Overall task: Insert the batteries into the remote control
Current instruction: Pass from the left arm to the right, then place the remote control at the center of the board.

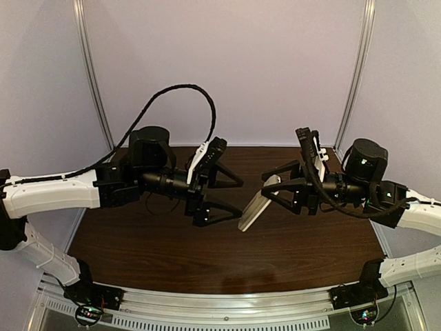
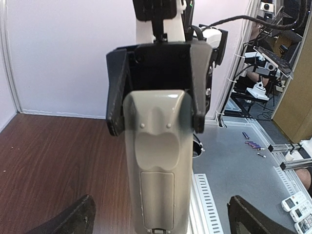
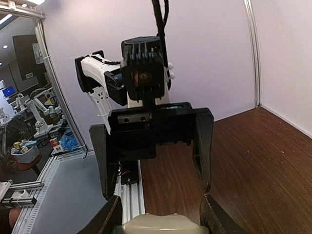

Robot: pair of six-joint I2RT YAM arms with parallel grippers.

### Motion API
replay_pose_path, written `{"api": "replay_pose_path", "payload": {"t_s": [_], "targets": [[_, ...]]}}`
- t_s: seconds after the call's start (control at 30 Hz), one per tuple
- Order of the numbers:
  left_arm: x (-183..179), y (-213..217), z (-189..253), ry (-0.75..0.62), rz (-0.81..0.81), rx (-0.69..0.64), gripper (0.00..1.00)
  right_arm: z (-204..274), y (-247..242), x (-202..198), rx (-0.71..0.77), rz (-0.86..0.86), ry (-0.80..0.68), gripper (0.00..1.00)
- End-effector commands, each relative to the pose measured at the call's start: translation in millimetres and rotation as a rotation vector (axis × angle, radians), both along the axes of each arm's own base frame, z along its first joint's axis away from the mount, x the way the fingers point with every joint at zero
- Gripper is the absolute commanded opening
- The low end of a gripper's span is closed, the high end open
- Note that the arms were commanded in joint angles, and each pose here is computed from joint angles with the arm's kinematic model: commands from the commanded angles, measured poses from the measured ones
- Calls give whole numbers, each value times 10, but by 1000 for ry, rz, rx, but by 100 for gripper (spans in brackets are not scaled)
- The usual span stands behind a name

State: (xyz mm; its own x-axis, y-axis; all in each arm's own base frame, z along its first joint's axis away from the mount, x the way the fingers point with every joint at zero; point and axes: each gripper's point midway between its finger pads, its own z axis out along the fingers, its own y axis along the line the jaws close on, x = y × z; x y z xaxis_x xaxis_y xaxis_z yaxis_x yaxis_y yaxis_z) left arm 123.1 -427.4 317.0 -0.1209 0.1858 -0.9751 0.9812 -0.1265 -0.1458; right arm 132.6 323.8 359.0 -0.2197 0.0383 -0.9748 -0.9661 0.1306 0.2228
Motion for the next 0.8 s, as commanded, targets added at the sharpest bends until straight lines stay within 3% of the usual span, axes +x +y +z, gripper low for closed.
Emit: {"api": "replay_pose_path", "payload": {"t_s": [0.0, 0.37, 0.77], "targets": [[211, 211, 137, -57, 127, -21, 97, -30, -7, 178, -74, -77, 15, 13], [944, 908, -42, 52, 527, -4, 97, -1121, 159, 689, -559, -238, 230, 11], [962, 1051, -249, 77, 576, 31, 97, -1874, 283, 827, -920, -230, 352, 11]]}}
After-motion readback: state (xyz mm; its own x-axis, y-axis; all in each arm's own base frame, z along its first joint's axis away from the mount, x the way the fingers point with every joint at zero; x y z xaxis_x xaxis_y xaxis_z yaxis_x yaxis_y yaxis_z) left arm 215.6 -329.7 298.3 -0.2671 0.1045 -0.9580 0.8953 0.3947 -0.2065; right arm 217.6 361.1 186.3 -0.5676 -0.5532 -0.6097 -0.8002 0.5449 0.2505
